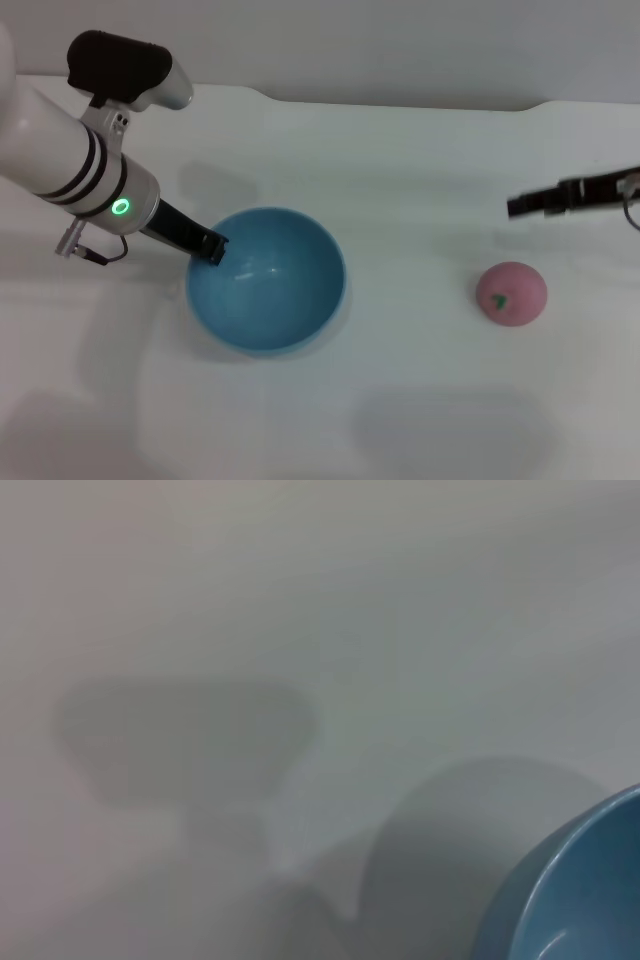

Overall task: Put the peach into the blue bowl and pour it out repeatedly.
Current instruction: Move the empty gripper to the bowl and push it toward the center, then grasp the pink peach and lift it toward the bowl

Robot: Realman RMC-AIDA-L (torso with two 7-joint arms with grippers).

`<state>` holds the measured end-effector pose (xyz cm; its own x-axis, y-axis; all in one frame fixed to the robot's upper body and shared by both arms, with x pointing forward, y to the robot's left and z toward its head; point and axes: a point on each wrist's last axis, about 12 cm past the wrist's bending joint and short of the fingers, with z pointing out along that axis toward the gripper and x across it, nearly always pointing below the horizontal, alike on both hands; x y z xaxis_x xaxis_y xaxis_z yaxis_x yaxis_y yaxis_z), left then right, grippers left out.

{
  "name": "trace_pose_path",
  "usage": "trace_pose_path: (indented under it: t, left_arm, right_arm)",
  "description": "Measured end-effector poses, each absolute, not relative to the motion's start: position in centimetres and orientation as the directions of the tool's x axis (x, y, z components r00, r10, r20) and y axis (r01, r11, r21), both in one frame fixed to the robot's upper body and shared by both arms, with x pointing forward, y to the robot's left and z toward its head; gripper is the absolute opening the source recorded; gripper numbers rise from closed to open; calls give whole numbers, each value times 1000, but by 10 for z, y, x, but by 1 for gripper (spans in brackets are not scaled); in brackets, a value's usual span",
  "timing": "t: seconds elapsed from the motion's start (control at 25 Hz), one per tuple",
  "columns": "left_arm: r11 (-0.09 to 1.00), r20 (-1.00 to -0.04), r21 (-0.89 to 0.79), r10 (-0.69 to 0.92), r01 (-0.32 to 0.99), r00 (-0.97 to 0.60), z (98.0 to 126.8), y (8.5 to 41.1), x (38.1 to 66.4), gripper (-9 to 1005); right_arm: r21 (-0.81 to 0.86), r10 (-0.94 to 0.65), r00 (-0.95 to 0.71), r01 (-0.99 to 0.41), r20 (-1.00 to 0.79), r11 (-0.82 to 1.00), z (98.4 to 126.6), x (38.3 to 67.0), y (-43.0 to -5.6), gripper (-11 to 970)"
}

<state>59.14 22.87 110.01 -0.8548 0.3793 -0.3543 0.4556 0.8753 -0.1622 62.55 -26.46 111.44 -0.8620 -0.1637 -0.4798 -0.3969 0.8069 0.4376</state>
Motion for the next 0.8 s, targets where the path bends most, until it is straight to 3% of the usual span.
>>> trace_pose_path:
  t: [0.16,0.36,0.8]
  left_arm:
    - [874,-363,-159,382,460,-850,1103,227,594,-1]
    - [870,-367,-155,389,468,-845,1105,224,596,-1]
    - [870,-372,-156,387,468,-844,1108,222,598,-1]
  right_arm:
    - [352,-326,-871,-455,-369,818,1117,623,-249,677]
    - [290,-404,-860,-491,-310,821,1110,619,-240,677]
    - [242,-424,-852,-500,-305,831,1089,616,-231,679]
